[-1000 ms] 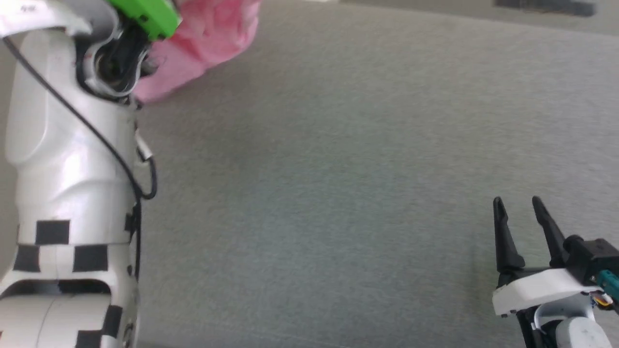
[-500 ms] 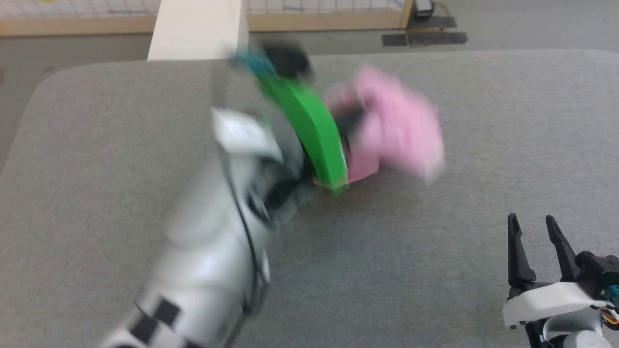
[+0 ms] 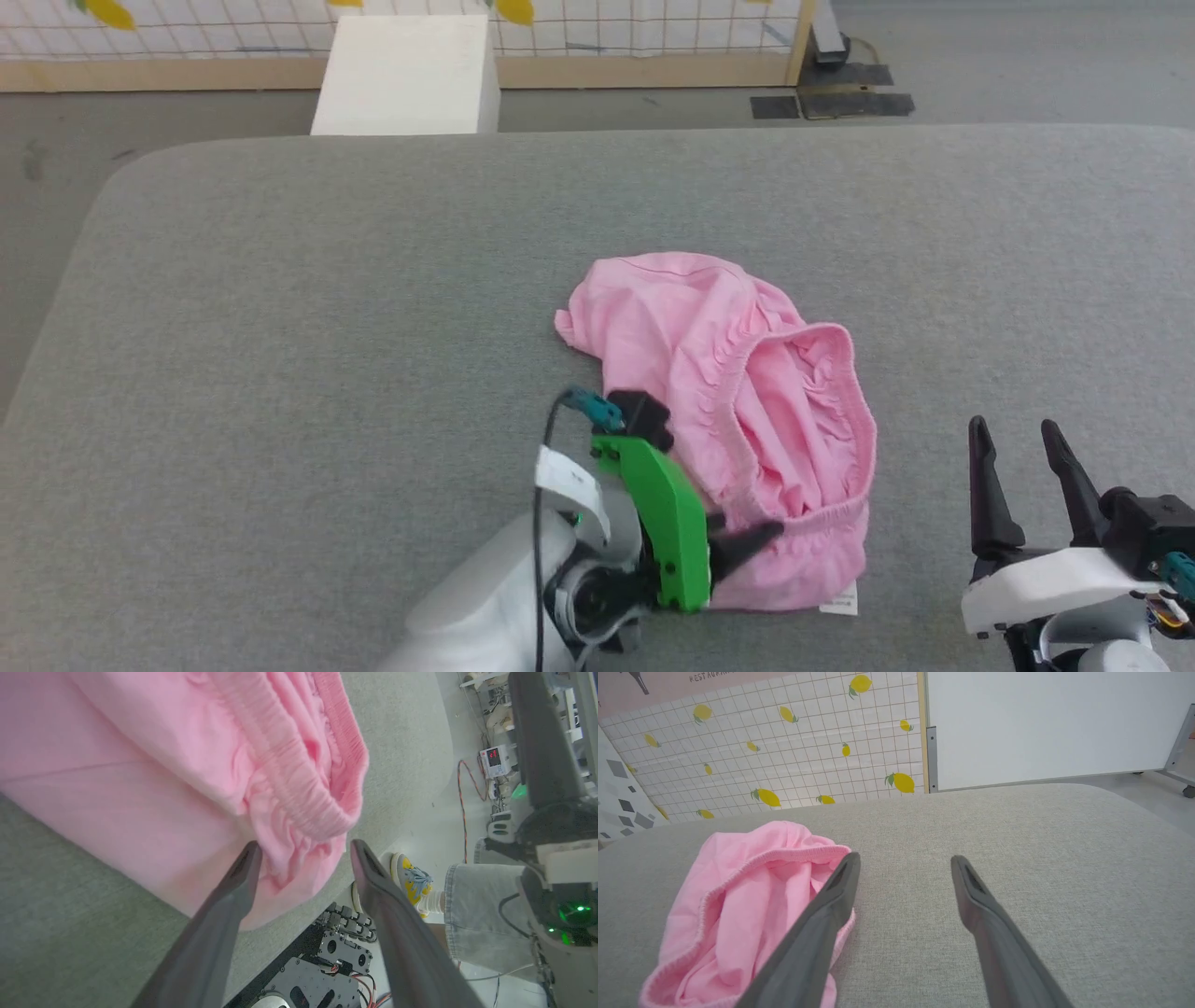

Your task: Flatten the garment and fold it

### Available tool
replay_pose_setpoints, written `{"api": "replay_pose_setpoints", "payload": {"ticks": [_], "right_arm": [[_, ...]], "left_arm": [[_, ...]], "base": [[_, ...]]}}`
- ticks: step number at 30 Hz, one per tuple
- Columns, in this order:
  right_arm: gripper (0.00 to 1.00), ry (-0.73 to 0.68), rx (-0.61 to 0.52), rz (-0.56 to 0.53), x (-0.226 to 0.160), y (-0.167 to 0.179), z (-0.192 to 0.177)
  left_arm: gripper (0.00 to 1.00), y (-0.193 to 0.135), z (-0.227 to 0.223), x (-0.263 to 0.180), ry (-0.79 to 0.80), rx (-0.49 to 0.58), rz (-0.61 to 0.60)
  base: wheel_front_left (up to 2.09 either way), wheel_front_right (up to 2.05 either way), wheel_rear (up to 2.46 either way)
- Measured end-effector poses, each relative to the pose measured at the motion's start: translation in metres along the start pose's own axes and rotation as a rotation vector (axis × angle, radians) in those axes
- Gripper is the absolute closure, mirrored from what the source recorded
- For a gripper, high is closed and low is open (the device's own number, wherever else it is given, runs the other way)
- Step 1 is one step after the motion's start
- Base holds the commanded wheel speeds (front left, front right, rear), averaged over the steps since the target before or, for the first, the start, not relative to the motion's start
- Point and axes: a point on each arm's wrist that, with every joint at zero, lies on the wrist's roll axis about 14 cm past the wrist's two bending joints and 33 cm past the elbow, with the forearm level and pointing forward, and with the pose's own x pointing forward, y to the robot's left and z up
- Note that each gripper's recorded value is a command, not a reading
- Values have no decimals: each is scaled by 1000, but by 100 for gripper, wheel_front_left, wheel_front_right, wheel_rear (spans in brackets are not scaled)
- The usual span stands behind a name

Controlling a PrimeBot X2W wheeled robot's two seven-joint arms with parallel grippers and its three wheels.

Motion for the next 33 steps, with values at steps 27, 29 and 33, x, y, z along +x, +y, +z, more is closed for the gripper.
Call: {"api": "replay_pose_setpoints", "payload": {"ticks": [27, 29, 33], "right_arm": [[0, -16, 32, 112, -3, 38, 11], [0, 3, 32, 113, -3, 38, 7], [0, 56, 35, 117, -3, 40, -3]], "left_arm": [[0, 103, 115, -273, -1178, 359, 756], [0, 107, 96, -269, -1153, 338, 776], [0, 112, 75, -267, -1143, 289, 812]], "base": [[0, 0, 0], [0, 0, 0], [0, 0, 0]]}}
